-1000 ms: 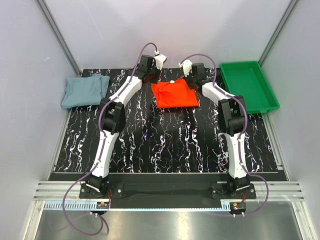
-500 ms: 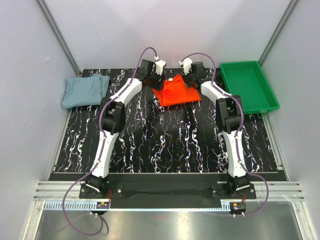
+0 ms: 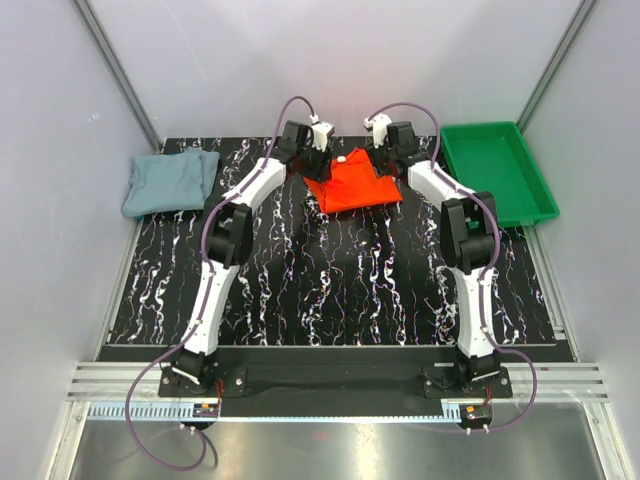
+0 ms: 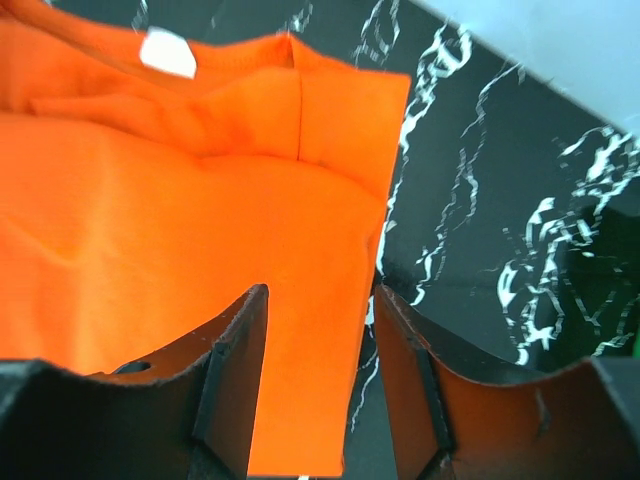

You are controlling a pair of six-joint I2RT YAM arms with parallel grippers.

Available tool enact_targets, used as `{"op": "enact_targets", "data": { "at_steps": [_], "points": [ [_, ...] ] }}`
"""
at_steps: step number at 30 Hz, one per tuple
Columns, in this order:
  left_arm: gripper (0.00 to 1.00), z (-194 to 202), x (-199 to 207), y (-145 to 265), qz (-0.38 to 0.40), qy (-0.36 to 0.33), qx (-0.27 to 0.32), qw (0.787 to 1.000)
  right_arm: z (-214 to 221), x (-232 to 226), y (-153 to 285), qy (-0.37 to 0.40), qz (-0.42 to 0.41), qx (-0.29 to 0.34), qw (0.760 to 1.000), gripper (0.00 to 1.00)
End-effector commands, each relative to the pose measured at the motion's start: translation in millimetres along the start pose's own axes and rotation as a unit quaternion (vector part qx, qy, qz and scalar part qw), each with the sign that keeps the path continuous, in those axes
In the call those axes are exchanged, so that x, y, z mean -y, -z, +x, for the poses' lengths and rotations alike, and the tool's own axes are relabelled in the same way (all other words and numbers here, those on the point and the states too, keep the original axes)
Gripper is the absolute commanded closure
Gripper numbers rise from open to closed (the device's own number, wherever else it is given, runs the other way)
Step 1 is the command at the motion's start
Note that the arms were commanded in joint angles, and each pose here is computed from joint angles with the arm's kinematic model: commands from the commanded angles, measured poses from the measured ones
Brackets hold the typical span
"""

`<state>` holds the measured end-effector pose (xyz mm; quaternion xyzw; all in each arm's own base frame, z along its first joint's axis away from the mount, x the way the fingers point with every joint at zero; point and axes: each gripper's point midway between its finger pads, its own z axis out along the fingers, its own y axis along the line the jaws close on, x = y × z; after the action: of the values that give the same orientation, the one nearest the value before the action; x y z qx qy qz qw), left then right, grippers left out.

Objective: Fold and stack the t-shirts
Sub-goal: Fold the tshirt

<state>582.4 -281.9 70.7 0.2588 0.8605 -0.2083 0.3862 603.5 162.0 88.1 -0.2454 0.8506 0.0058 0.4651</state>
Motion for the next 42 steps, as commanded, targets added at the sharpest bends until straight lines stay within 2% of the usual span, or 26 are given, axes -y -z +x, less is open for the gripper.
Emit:
{"op": "enact_targets", "data": {
  "at_steps": [1, 4, 7, 9, 11, 12, 15, 22, 26, 28, 31, 40, 41, 42],
  "points": [
    [0.49, -27, 7, 1, 0.018, 0.001, 0.040, 0.999, -52, 8, 34, -0.019, 0.003, 0.054, 0.998, 0.46],
    [0.49, -28, 5, 1, 0.017, 0.007, 0.040, 0.999, -55, 4, 37, -0.021, -0.001, 0.055, 0.998, 0.46],
    [0.54, -26, 4, 0, 0.020, 0.012, 0.040, 0.999, -58, 1, 38, -0.019, -0.003, 0.056, 0.998, 0.46],
    [0.64, -28, 5, 1, 0.024, 0.013, 0.041, 0.999, -57, 1, 38, -0.021, -0.003, 0.056, 0.998, 0.46],
    [0.71, -28, 4, 1, 0.025, 0.014, 0.042, 0.999, -58, 0, 39, -0.020, -0.004, 0.057, 0.998, 0.46],
    [0.85, -30, 3, 2, 0.024, 0.014, 0.045, 0.999, -58, -2, 38, -0.020, -0.005, 0.056, 0.998, 0.46],
    [1.00, -33, -1, 2, 0.013, 0.011, 0.052, 0.999, -57, -4, 39, -0.021, -0.007, 0.054, 0.998, 0.46],
    [1.00, -62, -8, 10, -0.002, -0.005, 0.094, 0.996, -59, -11, 44, -0.017, -0.011, 0.056, 0.998, 0.46],
    [1.00, -75, -28, 8, -0.054, -0.018, 0.119, 0.991, -57, -12, 45, -0.016, -0.013, 0.053, 0.998, 0.46],
    [1.00, -73, -48, 3, -0.105, -0.021, 0.120, 0.987, -55, -13, 45, -0.016, -0.014, 0.051, 0.998, 0.46],
    [1.00, -76, -56, 5, -0.133, -0.021, 0.123, 0.983, -53, -16, 44, -0.015, -0.017, 0.049, 0.999, 0.46],
    [1.00, -68, -60, 8, -0.148, -0.020, 0.108, 0.983, -39, -39, 11, -0.042, -0.057, 0.022, 0.997, 0.44],
    [1.00, -67, -61, 8, -0.151, -0.021, 0.107, 0.982, -51, -38, 10, -0.049, -0.061, 0.032, 0.996, 0.43],
    [1.00, -67, -61, 8, -0.151, -0.020, 0.107, 0.982, -35, -49, -1, -0.059, -0.078, 0.007, 0.995, 0.43]
  ]
}}
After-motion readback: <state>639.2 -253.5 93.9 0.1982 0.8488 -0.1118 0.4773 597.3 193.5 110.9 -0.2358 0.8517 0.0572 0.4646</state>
